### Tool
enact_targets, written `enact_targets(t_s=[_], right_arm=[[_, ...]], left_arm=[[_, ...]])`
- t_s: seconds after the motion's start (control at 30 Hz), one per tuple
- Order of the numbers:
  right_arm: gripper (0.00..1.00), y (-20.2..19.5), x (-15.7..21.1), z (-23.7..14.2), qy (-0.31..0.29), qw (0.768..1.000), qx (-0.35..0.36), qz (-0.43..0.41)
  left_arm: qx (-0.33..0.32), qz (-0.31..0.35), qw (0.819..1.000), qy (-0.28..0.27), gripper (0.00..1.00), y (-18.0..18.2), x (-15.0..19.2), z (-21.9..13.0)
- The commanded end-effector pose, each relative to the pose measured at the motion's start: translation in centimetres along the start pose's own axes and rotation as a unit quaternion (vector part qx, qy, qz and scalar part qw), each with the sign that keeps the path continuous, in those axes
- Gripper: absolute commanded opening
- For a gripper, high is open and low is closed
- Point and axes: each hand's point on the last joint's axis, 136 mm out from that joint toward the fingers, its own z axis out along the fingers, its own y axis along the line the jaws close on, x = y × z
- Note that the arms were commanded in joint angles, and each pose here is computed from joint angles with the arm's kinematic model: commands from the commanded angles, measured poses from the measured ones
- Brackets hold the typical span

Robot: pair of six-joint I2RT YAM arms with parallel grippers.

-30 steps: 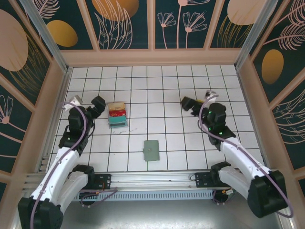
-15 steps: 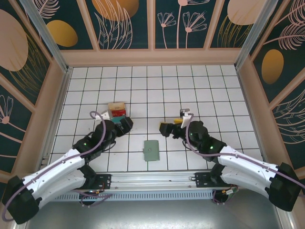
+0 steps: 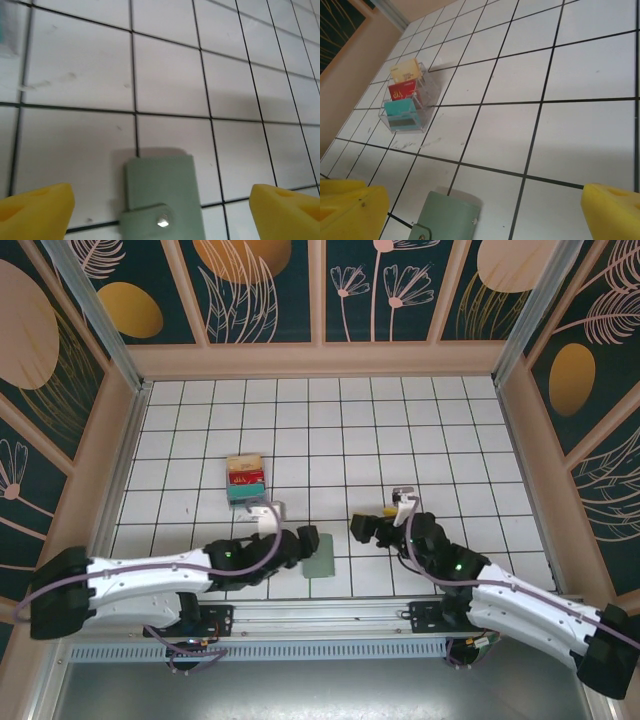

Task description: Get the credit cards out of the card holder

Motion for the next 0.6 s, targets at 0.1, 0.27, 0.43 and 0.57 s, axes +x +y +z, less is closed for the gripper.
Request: enact_targets(t_s=[0.1,0.27,0.43,0.57], right_arm=[[0.99,-1.3,0.0,-1.3,-0.016,1.000,0.017,0.017],[0.99,-1.7,0.5,-1.3,-0.013,1.000,0.021,0.020],[0.99,-2.0,0.9,-1.2,-0.010,0.999,0.022,0.021],[0.99,-2.0,0.9,-1.2,-0.010,0.999,0.023,0.022]], left_arm=[[-0.049,0.041,0.998,0.020,0.76,-1.4,1.9,0.5],[-0.075,0.063,0.994,0.041,0.64,-0.6,3.7,1.1],[-0.098,0.101,0.988,0.056,0.55,-0.9,4.8,2.3],[-0.114,0.125,0.984,0.059,0.54,-0.9,5.2,3.0]])
